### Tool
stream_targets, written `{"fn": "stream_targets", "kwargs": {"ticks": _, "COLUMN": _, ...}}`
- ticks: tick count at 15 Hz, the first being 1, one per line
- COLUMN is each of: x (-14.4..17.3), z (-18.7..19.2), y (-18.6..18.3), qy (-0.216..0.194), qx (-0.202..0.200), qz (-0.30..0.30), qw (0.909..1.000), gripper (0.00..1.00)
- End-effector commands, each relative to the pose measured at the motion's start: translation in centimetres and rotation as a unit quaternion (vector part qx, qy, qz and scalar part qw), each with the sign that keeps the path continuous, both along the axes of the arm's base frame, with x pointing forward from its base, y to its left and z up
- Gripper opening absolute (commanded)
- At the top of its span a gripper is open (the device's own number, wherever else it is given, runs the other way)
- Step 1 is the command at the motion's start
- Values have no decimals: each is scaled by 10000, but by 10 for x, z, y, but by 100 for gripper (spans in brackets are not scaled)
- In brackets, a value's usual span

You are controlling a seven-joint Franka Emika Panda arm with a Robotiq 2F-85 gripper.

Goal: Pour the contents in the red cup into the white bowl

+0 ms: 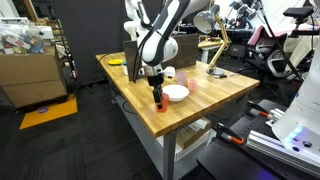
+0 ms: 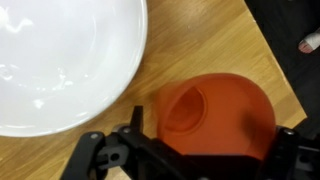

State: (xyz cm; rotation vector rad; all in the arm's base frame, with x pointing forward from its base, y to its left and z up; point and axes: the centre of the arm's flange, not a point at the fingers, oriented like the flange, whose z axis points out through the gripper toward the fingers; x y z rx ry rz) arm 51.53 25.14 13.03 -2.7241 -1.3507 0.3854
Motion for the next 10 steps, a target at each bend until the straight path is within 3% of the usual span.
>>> {"fn": "stream_targets", "kwargs": {"ticks": 1, "x": 1, "z": 0, "y": 0, "qy": -5, "qx": 17, "qz": -9, "qw": 10000, "gripper": 100}}
{"fn": "stream_targets", "kwargs": {"ticks": 10, "x": -2, "z": 5, "y": 3, "qy": -59, "qx": 17, "qz": 10, "qw": 10000, "gripper": 100}}
